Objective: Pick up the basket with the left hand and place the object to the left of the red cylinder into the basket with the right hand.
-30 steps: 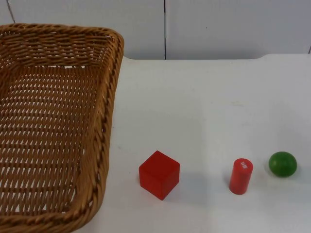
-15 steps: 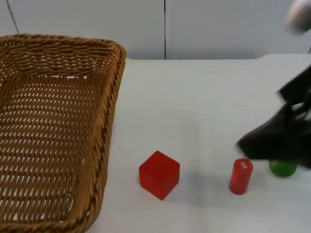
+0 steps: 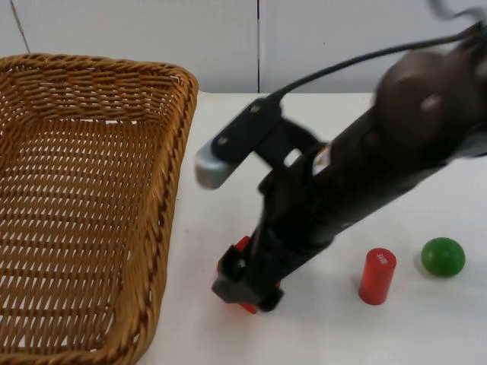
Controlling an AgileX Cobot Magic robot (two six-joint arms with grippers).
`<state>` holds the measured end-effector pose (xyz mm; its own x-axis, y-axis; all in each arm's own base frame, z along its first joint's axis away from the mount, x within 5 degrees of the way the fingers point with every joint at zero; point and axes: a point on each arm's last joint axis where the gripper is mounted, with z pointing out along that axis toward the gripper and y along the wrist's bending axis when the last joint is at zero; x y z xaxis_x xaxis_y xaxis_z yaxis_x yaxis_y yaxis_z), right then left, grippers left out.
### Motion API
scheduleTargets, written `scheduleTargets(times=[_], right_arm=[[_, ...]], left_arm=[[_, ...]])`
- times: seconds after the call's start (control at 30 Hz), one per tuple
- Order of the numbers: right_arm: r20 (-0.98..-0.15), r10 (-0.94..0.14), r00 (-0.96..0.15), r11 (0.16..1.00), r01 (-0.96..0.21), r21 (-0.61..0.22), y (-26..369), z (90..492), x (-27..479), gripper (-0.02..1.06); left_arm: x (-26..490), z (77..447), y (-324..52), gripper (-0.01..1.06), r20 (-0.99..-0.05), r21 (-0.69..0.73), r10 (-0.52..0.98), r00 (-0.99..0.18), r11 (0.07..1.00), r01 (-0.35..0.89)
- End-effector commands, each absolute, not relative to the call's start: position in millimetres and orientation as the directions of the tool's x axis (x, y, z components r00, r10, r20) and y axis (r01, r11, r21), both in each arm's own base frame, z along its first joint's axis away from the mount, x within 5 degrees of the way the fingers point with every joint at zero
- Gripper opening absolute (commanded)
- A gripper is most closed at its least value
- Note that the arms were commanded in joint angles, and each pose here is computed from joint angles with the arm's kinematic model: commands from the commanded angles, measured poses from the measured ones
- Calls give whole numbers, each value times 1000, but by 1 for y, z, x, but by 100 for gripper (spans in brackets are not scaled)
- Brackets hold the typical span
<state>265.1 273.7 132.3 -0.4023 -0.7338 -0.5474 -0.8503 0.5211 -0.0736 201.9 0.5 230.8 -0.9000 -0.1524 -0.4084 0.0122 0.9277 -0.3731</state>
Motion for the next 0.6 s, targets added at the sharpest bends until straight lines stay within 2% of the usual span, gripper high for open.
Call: scheduleTargets(times=[0.0,0.23,0.3,0.33,0.37,0.4,0.5,0.53,0.57], right_arm=[[-561,-739,-373,511,-853,-106,282,121,272,105],[-564,-737,-372,520,-845,-123,288,100,280,102],[-563,-738,-373,523,-843,-127,288,95,281,95],[-561,-736,-379,528,-840,-124,287,94,282,88],[-561,-736,-379,528,-840,-124,287,94,282,88],[-558,-734,-387,532,-839,-118,287,93,282,75],[-550,-738,-391,529,-841,-113,287,92,281,47],[-550,-738,-391,529,-841,-113,287,92,281,47],[-545,-740,-393,528,-842,-110,286,92,280,35]], left_arm=[[202,231,-1,0,-410,-385,-158,-898,923,13],[202,231,-1,0,-410,-384,-157,-898,923,15],[202,231,-1,0,-413,-382,-153,-898,924,18],[202,231,-1,0,-414,-381,-151,-898,924,20],[202,231,-1,0,-414,-381,-151,-898,924,20],[202,231,-1,0,-416,-380,-152,-897,925,20],[202,231,-1,0,-413,-379,-151,-898,925,19],[202,231,-1,0,-413,-379,-151,-898,925,19],[202,231,-1,0,-413,-379,-151,-898,925,19]])
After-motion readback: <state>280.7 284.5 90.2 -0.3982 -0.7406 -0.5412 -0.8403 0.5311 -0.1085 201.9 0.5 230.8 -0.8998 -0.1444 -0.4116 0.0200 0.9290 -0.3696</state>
